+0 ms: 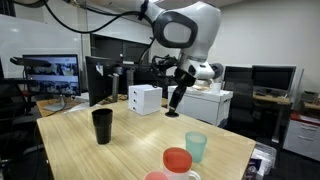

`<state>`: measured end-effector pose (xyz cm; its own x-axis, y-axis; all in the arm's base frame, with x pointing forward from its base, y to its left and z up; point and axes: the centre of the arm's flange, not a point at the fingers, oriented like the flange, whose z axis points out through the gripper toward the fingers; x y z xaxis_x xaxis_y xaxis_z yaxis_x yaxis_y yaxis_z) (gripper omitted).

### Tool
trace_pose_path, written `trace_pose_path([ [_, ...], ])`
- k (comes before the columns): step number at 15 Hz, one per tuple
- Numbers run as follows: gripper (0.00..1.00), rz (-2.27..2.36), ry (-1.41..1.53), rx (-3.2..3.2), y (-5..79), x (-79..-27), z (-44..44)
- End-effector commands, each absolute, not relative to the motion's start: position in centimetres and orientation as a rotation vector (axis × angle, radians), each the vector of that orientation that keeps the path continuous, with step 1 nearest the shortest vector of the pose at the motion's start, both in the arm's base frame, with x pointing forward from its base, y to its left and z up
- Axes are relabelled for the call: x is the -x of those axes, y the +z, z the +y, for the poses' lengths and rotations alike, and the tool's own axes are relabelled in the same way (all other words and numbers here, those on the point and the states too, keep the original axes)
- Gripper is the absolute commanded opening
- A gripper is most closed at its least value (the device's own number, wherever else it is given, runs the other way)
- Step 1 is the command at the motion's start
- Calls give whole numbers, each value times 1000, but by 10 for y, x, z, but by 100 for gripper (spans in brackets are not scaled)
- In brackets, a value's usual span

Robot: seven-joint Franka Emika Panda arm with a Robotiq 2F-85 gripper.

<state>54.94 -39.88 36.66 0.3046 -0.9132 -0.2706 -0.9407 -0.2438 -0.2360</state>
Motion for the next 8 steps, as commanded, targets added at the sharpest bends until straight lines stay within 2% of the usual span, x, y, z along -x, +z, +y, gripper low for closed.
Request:
trace_pose_path([
  [1, 100, 1430, 179, 2373, 368, -531, -304],
  [4, 100, 1226, 275, 2497, 355, -521, -233],
  [8, 100, 917, 428, 2706, 340, -480, -151],
])
